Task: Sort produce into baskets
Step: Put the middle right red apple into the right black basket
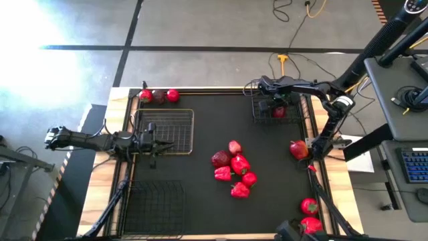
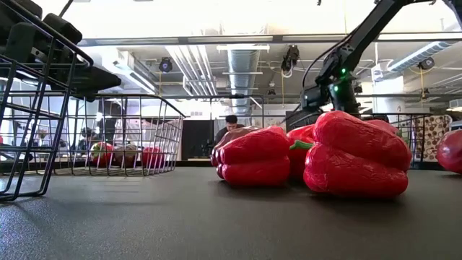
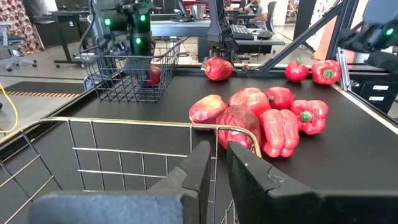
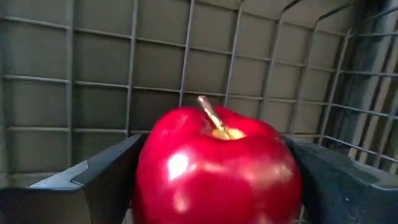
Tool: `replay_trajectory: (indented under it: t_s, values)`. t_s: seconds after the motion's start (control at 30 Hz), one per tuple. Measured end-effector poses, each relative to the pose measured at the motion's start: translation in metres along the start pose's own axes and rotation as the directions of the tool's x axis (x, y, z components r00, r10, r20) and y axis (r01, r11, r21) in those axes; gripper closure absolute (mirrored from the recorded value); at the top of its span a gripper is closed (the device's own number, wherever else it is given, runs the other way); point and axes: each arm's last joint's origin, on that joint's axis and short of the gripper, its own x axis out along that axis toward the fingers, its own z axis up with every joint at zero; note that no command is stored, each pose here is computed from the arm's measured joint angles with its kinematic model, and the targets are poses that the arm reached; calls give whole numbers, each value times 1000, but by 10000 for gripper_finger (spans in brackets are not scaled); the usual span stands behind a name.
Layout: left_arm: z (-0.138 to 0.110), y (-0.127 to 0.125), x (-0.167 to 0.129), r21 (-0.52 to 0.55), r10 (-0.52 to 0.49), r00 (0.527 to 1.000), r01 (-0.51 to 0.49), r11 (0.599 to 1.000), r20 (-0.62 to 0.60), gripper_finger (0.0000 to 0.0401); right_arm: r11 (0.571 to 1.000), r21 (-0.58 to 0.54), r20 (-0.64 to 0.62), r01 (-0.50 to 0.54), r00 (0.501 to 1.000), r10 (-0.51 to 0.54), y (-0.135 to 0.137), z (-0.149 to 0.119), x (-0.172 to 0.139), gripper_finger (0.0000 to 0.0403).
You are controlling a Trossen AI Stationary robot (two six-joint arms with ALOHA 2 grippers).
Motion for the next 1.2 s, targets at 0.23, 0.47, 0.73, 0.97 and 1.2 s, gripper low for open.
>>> replay_trajectory:
  t_s: [0.23, 0.47, 0.73, 0.97, 1.2]
  values:
    - [0, 0, 0, 0, 0, 1000, 0, 1000, 0, 363, 997, 37, 182, -64, 982, 56, -17, -1, -66, 35]
    - [0, 0, 0, 0, 0, 1000, 0, 1000, 0, 363, 973, -100, 248, -207, 942, 226, -22, -58, -138, 35]
    - [0, 0, 0, 0, 0, 1000, 0, 1000, 0, 363, 919, -278, 194, -280, 921, 339, -18, -153, -169, 35]
    - [0, 0, 0, 0, 0, 1000, 0, 1000, -1, 363, 926, -338, 104, -169, 971, 215, -8, -197, -148, 35]
    - [0, 0, 0, 0, 0, 1000, 0, 1000, -1, 363, 890, -445, -151, -101, 988, 37, 9, -218, -111, 35]
